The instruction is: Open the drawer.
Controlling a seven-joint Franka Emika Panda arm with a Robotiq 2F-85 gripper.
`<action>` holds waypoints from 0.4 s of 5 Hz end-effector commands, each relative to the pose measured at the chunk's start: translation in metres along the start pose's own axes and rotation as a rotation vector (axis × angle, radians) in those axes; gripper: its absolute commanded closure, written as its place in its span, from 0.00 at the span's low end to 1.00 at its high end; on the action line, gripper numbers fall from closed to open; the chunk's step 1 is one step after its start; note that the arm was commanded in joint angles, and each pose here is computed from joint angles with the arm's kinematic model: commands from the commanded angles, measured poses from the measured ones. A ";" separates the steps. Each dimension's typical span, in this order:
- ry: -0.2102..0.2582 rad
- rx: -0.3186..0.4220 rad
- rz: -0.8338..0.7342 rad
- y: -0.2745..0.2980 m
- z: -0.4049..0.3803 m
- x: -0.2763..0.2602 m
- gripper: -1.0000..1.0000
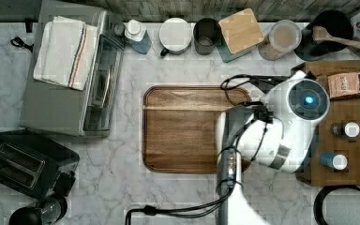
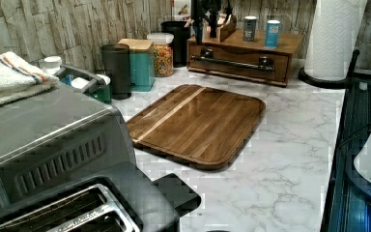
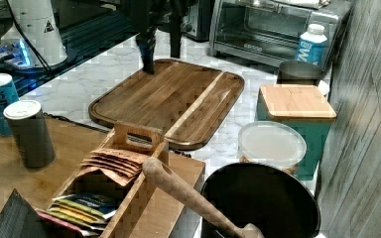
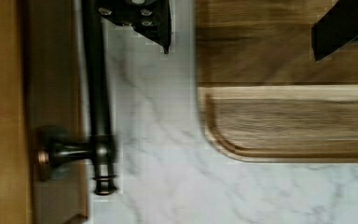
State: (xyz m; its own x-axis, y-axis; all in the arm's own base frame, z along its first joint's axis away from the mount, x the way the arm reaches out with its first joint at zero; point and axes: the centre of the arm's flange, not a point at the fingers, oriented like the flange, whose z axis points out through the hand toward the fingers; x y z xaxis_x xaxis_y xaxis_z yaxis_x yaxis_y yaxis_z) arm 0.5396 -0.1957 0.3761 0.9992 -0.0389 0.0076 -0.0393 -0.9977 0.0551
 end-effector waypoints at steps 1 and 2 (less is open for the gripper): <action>0.083 -0.085 -0.125 0.048 0.007 -0.001 0.00; 0.089 -0.079 -0.120 0.047 0.013 -0.005 0.00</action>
State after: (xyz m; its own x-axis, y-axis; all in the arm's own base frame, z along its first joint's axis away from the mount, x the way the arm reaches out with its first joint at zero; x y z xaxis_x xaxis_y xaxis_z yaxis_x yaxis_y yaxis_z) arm 0.5198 -0.2659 0.3434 0.9964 -0.0439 0.0719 -0.0528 -0.9906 0.1259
